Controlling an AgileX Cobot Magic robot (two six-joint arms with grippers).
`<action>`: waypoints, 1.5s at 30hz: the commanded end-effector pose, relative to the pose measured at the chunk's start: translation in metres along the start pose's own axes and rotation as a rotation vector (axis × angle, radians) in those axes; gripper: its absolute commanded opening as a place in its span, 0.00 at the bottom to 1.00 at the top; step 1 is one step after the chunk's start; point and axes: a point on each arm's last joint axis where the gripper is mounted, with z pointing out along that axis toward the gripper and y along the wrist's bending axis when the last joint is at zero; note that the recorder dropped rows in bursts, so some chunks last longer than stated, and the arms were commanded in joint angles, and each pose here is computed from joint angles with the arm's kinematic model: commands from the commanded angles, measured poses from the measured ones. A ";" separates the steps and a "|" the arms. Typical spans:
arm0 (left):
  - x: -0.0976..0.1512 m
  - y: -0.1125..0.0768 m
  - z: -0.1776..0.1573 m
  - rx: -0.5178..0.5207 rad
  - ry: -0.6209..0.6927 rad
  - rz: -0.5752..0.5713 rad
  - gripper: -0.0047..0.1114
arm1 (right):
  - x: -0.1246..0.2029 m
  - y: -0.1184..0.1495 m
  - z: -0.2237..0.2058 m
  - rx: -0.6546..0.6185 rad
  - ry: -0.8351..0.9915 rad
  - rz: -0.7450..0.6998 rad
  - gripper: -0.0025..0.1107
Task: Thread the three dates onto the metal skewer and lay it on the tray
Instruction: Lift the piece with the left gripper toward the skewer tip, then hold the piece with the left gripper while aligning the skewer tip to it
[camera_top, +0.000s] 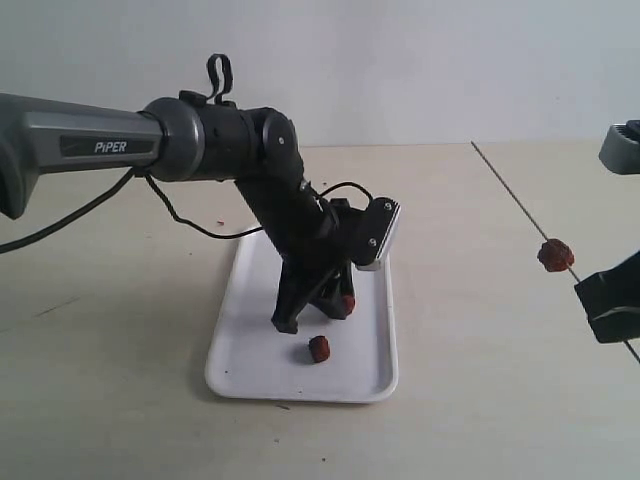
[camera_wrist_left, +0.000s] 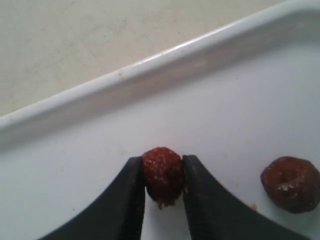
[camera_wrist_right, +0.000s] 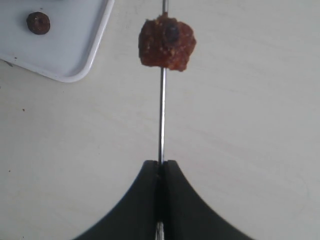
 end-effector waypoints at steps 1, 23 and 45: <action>-0.005 0.004 -0.016 -0.060 0.018 0.030 0.27 | 0.000 0.000 -0.002 -0.006 -0.024 0.014 0.02; -0.024 0.002 -0.104 -0.158 0.045 0.484 0.27 | 0.017 0.020 -0.005 -0.249 0.143 -0.276 0.02; -0.026 -0.016 -0.142 -0.059 -0.003 0.537 0.27 | 0.018 0.029 0.014 -0.309 0.278 -0.368 0.02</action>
